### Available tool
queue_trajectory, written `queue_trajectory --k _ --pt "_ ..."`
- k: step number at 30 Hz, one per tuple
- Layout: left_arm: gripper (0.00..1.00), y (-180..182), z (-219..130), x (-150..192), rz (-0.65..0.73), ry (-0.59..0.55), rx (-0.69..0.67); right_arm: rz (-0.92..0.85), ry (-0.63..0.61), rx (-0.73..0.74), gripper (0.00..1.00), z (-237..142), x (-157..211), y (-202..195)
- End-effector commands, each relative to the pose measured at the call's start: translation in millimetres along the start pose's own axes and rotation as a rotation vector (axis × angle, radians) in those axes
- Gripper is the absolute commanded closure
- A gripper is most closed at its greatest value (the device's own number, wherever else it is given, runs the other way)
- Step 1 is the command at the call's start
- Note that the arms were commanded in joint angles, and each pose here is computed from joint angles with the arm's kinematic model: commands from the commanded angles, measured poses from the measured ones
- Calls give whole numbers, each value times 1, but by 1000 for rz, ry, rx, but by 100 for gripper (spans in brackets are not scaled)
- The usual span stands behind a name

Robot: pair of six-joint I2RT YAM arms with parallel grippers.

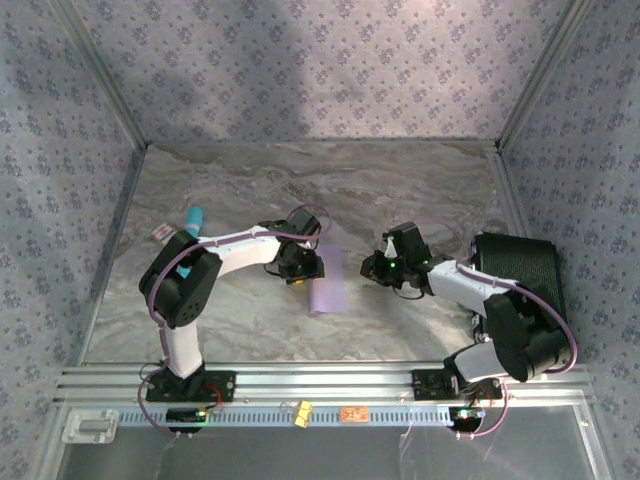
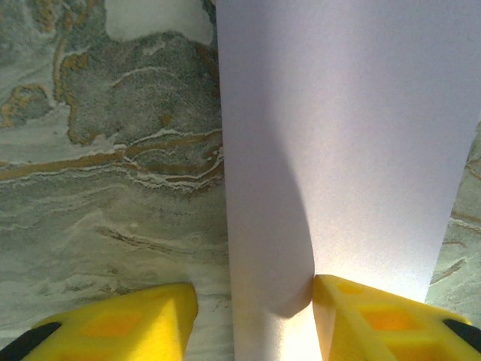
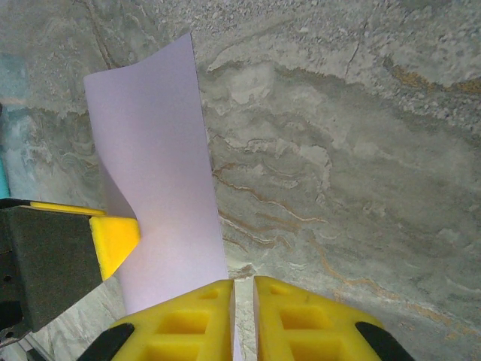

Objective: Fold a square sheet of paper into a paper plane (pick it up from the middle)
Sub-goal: Hold the square sheet of paper at the center of the table.

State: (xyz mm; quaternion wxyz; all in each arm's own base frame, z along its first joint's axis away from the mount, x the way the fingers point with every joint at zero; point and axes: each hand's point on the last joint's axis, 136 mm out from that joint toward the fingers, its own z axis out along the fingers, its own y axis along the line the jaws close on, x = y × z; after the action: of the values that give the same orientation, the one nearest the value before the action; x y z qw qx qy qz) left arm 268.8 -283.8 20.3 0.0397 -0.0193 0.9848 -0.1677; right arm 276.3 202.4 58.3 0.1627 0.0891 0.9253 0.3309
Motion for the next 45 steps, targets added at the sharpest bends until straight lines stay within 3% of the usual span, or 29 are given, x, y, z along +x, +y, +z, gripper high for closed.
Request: queue_trajectory --k 1,31,38,45 --pt "52 20 32 3 6 13 -68 -11 -12 -5 84 -4 -2 2" --pt "50 18 32 1 -11 4 -59 -42 35 -62 84 7 2 16" --pt "50 18 34 2 -13 5 -57 -82 75 -76 94 19 1 28" --pt "50 19 35 3 -11 9 -60 -95 102 -71 96 36 1 35"
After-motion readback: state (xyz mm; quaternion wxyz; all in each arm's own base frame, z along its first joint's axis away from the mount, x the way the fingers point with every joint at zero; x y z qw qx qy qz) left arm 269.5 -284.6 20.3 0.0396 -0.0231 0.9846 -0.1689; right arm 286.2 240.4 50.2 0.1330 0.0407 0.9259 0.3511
